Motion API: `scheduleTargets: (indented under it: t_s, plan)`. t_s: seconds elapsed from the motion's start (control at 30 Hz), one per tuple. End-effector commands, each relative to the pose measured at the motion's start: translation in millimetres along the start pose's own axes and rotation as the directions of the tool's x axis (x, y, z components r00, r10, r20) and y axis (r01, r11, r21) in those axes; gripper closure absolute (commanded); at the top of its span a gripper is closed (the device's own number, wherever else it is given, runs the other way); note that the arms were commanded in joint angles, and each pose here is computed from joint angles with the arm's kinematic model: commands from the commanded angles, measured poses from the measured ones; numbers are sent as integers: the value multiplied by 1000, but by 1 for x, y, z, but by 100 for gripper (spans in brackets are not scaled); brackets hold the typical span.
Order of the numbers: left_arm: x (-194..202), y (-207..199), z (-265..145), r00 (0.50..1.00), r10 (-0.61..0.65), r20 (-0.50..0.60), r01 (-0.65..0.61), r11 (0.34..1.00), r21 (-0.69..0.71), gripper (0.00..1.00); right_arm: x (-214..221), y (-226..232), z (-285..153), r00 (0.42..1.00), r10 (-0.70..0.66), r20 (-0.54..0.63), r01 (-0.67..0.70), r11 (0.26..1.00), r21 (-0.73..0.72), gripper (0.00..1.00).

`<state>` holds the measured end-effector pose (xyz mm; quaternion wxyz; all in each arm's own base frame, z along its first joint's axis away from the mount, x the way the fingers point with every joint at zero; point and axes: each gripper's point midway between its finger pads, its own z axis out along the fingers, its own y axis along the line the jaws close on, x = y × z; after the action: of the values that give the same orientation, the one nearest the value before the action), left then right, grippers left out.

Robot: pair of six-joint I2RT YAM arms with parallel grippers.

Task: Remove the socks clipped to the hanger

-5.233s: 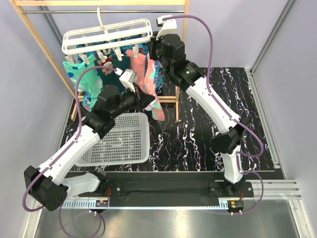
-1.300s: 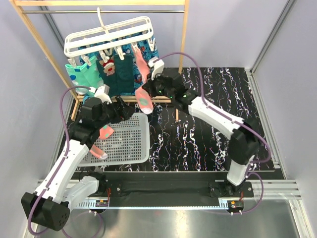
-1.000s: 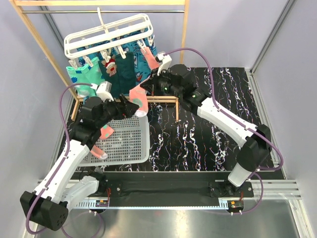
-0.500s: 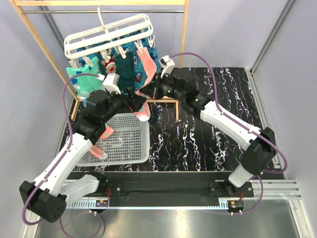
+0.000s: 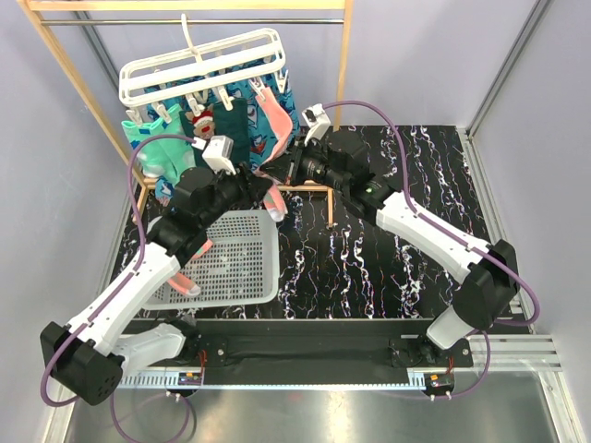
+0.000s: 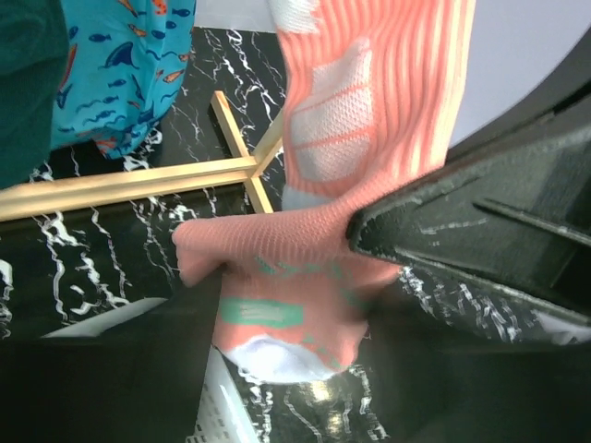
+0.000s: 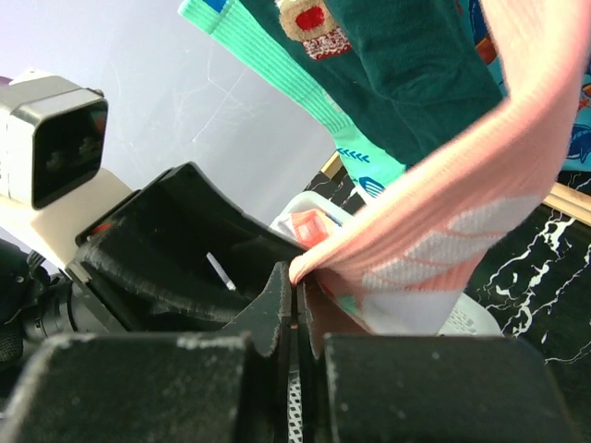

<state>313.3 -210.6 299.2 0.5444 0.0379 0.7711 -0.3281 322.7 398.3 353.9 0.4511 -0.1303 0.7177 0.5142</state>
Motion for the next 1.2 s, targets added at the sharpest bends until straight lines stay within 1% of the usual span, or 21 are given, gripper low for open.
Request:
scheduleTargets:
  t_s: [0.0,0.03,0.07,0.13,0.17,0.2,0.23,0.27,0.33,0.37,0.4,0.47,0.5,0.6,0.7,0.8,0.97,1.17]
  plan:
    - [-34,-14,0,993,21,114,-25,999,32,69,-19,35,-13,998,-8,56,14,996,-91,100]
    - [-33,-15,0,994,22,110,-26,999,38,80,-19,34,-13,998,-8,55,12,996,-88,100]
    - [-33,-17,-1,994,22,106,-27,998,49,100,-19,33,-13,999,-12,51,16,996,-83,98]
    - [-32,-19,-3,995,19,97,-25,998,59,100,-21,29,-13,998,-25,58,28,998,-56,91]
    - [-28,-20,-3,996,18,86,-24,997,71,100,-25,25,-13,997,-44,68,46,999,-28,79]
    - [-27,-22,-7,996,17,88,-24,996,80,100,-27,22,-14,996,-57,74,57,998,-4,71]
    - [-26,-25,-9,996,16,84,-24,995,95,100,-31,19,-14,994,-71,79,70,997,23,65]
    - [-26,-26,-12,996,18,86,-27,994,105,100,-37,12,-17,992,-102,79,96,992,82,56]
    - [-24,-30,-16,997,21,77,-30,992,126,100,-45,9,-19,986,-146,79,136,983,124,48]
    - [-22,-31,-18,997,23,74,-33,990,136,100,-55,13,-23,979,-190,74,179,974,141,45]
    - [-22,-33,-22,997,27,79,-39,988,147,100,-60,10,-23,974,-214,73,199,965,170,39]
    - [-19,-38,-26,997,33,70,-45,983,179,100,-75,10,-23,960,-273,61,255,944,212,34]
    - [-21,-42,-30,996,38,76,-52,979,196,100,-81,11,-23,954,-294,61,274,936,221,29]
    - [-17,-46,-35,997,44,64,-57,973,225,100,-101,16,-22,930,-362,63,336,908,252,22]
    - [-13,-45,-38,997,57,55,-68,972,226,100,-122,14,-19,910,-409,75,369,878,306,20]
    - [-11,-48,-40,997,72,41,-80,968,239,100,-129,14,-10,902,-430,45,395,862,317,20]
    - [-1,-47,-43,996,89,11,-89,964,250,100,-137,13,6,894,-445,49,408,856,318,21]
    - [11,-42,-47,993,115,-20,-106,963,247,100,-148,8,16,866,-497,61,449,825,343,25]
